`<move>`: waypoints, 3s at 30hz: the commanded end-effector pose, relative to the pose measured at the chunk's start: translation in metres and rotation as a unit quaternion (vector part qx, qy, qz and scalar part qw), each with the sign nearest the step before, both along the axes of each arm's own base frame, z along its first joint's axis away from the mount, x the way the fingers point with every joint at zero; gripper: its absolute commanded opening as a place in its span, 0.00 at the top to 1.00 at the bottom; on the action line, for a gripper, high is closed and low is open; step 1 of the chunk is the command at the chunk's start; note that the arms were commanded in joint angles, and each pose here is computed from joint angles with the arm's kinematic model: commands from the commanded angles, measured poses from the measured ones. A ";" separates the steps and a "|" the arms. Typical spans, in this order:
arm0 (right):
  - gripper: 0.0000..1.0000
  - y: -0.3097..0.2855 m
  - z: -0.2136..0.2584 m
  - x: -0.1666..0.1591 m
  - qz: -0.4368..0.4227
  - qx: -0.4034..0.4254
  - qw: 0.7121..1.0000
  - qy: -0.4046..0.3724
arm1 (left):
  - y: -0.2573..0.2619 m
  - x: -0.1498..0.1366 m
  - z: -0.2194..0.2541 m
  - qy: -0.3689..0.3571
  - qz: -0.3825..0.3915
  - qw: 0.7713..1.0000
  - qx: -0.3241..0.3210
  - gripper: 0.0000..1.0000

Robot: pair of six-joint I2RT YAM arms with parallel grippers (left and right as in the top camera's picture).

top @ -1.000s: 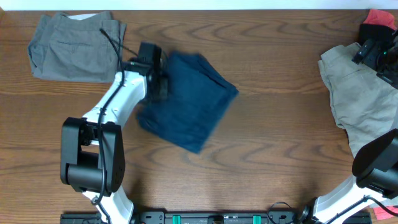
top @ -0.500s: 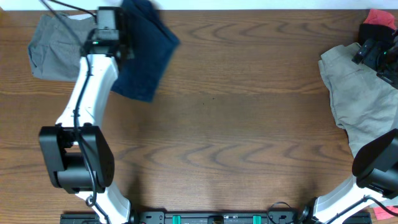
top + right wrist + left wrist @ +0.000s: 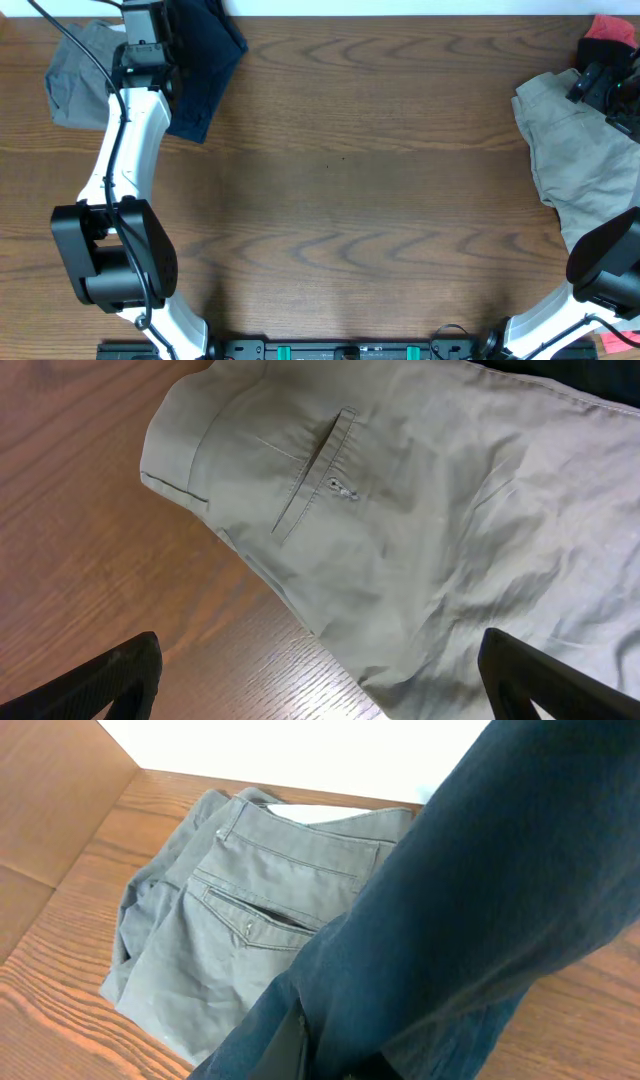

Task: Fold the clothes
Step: 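Lift the folded navy trousers and carry them to the top-left stack, then lower the navy trousers onto the grey trousers stack and release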

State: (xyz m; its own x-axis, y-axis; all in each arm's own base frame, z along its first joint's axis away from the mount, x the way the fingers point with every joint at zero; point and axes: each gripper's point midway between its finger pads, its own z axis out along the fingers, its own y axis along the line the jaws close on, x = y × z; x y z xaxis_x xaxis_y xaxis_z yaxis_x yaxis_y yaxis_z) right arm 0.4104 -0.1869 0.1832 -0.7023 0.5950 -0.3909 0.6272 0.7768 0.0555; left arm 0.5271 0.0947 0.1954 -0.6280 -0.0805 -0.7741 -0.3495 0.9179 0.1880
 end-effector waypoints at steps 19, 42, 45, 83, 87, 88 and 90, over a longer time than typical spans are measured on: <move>0.01 -0.003 0.002 -0.001 0.002 -0.004 1.000 0.000 | 0.034 -0.005 0.037 -0.066 0.101 0.993 0.011 0.94; 0.01 -0.003 0.002 -0.001 0.002 -0.004 1.000 0.000 | 0.026 -0.016 0.079 -0.100 0.092 0.990 0.026 0.94; 0.01 -0.003 0.002 -0.001 0.002 -0.004 1.000 0.000 | 0.027 -0.016 0.078 -0.098 0.094 0.990 0.025 0.94; 0.01 -0.003 0.002 -0.001 0.002 -0.004 1.000 0.000 | 0.137 0.007 -0.024 -0.075 0.185 0.979 0.035 0.44; 0.01 -0.003 0.002 -0.001 0.002 -0.004 1.000 0.000 | 0.127 -0.001 -0.008 -0.068 0.178 0.981 0.034 0.34; 0.01 -0.003 0.002 -0.001 0.002 -0.004 1.000 0.000 | 0.123 -0.004 -0.002 -0.067 0.176 0.982 0.033 0.27; 0.01 -0.003 0.002 -0.001 0.002 -0.004 1.000 0.000 | 0.114 -0.009 0.011 -0.069 0.173 0.982 0.028 0.08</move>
State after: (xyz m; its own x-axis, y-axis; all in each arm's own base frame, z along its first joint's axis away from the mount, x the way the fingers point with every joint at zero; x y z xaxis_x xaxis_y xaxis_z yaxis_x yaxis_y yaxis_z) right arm 0.4104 -0.1869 0.1832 -0.7023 0.5950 -0.3909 0.6272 0.7768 0.0555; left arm 0.5200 0.2180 0.1530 -0.5312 -0.2501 -0.8095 -0.6518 0.7310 0.2019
